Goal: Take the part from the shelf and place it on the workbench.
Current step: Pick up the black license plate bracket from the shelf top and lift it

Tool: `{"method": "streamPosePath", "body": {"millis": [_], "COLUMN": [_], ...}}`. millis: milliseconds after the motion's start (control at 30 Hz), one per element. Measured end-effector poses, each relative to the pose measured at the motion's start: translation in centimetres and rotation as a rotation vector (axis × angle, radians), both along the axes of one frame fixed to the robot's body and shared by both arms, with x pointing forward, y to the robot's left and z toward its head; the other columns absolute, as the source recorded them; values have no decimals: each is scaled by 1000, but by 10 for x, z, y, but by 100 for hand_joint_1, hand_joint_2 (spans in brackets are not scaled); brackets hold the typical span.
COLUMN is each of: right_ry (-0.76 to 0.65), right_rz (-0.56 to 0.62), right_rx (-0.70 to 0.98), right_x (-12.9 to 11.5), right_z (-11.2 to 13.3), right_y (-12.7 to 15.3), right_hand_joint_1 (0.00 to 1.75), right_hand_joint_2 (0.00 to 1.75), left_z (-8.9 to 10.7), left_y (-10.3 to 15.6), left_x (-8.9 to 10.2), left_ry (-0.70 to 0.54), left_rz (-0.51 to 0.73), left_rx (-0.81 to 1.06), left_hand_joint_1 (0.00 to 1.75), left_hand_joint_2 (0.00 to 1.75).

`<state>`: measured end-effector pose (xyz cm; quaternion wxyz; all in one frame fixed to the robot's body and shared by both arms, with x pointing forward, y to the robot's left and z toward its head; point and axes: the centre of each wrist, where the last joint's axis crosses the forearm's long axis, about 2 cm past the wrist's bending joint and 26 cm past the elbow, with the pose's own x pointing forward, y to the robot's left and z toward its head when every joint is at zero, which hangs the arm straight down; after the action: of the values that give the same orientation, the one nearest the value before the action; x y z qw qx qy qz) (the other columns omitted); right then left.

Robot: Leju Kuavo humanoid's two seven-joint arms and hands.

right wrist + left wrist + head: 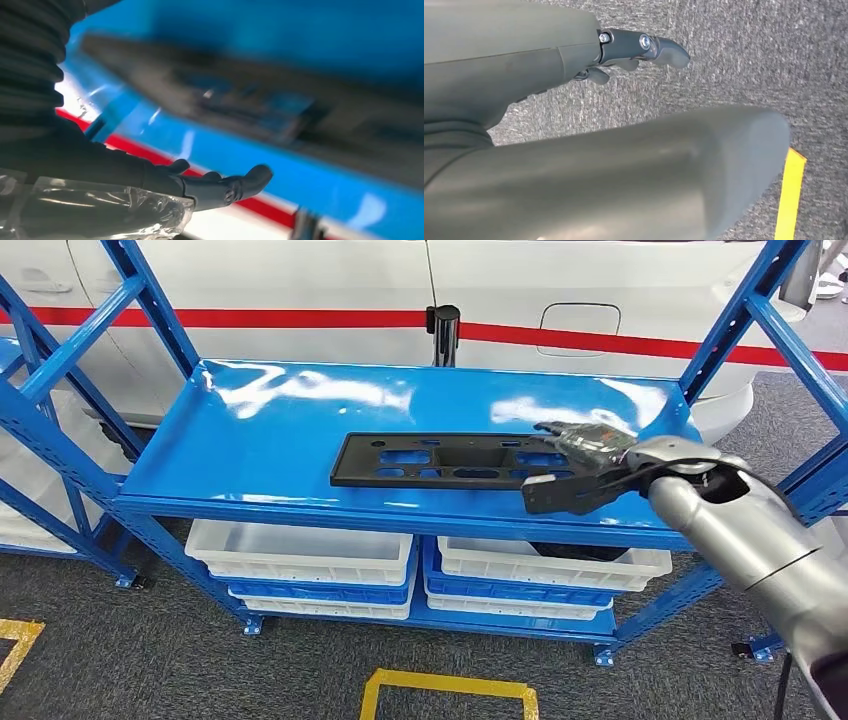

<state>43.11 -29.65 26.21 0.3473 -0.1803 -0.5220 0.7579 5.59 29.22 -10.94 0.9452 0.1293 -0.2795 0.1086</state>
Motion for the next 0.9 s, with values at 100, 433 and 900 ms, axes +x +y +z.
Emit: {"method": "streamPosePath", "body": {"millis": [100,433,900], "right_ry": [28,-3,-132], "right_rz": [1,-47,-130], "right_rx": [-6,-6,91], "right_x": [-6,-19,-19], "right_z": [-24,-58,-64], "right_y": [1,0,10], "right_hand_joint_1": [0,0,83], "right_hand_joint_2": [175,175,175], "left_z": [0,0,0], "left_y": [-1,-3,-3], "left_x": [1,0,-1], "left_ry": [-1,-4,-2], "left_rz": [-8,-24,-31], "left_rx": [0,-6,-5], "left_hand_joint_1": [0,0,0], "left_hand_joint_2": [0,0,0]}}
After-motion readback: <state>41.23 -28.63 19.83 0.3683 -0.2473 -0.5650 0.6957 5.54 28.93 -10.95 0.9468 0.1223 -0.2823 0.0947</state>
